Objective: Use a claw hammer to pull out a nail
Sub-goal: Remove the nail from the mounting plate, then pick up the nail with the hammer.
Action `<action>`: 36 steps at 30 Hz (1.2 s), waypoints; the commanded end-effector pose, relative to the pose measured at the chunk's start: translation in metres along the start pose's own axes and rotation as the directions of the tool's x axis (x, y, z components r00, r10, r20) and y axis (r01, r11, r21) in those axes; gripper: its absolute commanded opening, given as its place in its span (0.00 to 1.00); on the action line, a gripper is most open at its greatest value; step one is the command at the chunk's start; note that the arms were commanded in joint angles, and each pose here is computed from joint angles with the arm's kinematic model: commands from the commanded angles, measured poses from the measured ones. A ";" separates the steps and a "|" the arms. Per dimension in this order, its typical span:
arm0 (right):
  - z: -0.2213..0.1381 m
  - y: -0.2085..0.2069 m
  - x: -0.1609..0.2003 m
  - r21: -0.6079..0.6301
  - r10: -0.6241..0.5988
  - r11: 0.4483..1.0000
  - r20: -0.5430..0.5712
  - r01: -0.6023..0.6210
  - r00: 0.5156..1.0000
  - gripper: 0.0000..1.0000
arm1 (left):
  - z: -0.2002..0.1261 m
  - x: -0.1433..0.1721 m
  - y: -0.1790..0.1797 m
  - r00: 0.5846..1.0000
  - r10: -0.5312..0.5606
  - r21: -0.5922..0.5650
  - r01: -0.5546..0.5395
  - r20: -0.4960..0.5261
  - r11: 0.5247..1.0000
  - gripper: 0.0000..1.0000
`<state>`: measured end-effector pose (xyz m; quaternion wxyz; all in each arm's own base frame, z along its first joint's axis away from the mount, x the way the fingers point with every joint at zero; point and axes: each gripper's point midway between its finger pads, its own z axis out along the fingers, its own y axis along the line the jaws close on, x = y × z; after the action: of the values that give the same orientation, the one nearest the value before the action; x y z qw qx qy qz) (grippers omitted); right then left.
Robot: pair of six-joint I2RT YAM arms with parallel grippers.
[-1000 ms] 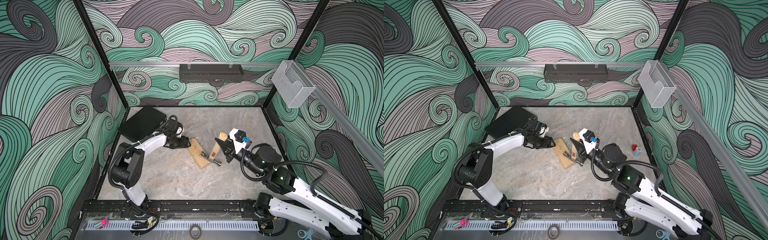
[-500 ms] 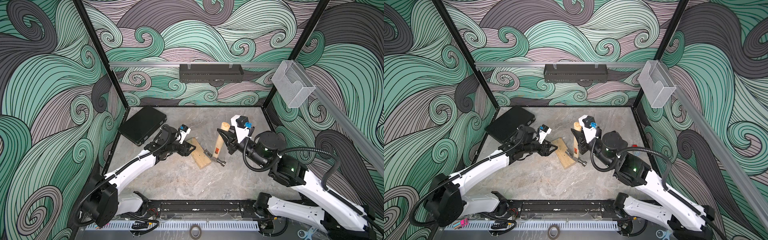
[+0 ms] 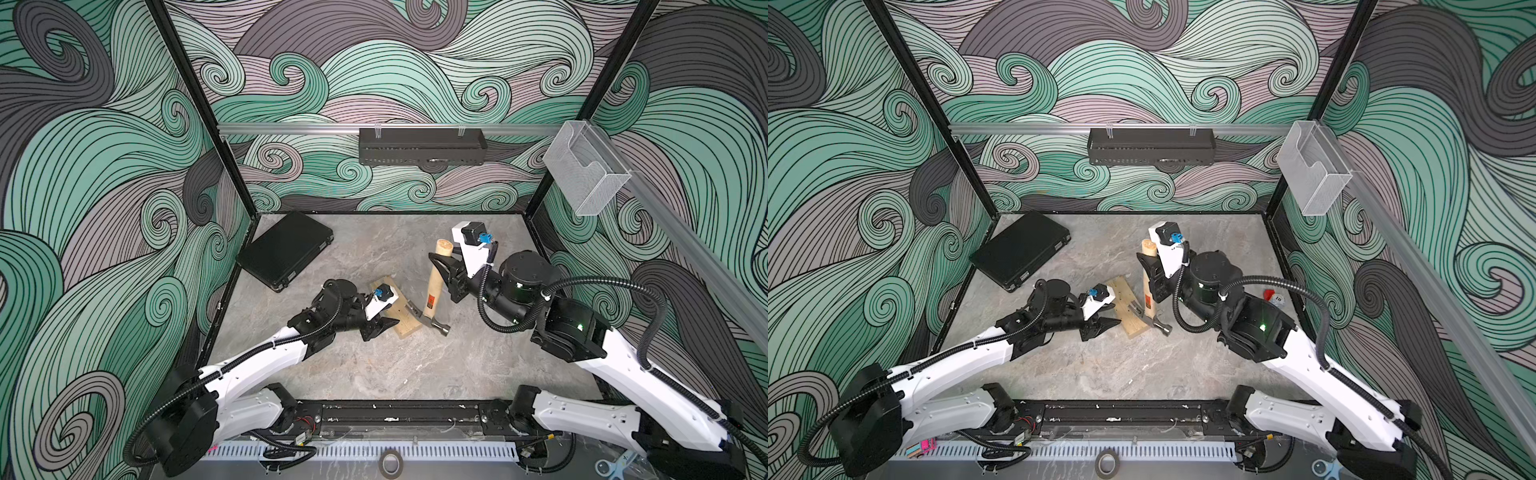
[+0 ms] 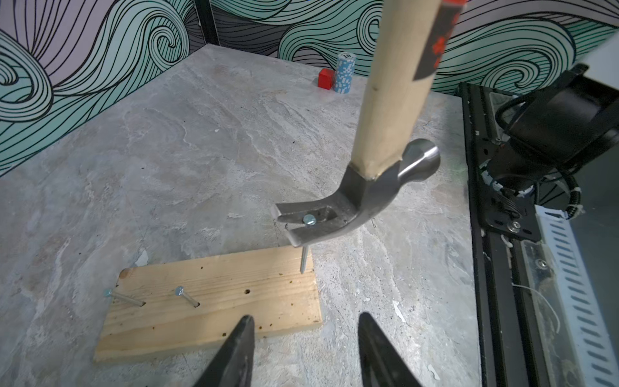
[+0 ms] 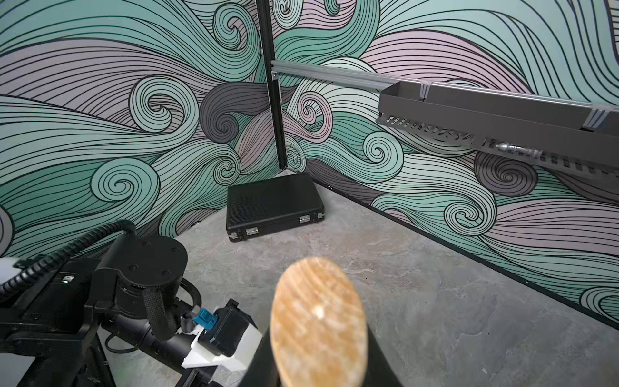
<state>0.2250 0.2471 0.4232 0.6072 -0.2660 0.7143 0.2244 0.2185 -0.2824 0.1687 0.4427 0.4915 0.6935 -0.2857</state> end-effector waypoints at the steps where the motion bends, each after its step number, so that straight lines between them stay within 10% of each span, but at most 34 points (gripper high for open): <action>1: -0.022 0.002 -0.065 -0.043 0.076 0.997 0.202 -0.069 0.976 0.00 | 0.003 -0.011 -0.005 0.993 0.109 0.006 -0.109 0.050 0.994 0.45; 36: -0.031 0.012 -0.084 -0.131 0.158 0.983 0.249 -0.129 0.955 0.00 | 0.014 0.009 -0.001 0.990 0.139 -0.095 -0.137 0.011 0.986 0.16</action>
<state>0.2180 0.2621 0.4384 0.5958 -0.2610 0.7049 0.2828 0.2195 -0.2874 0.1471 0.4755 0.5107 0.6781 -0.2307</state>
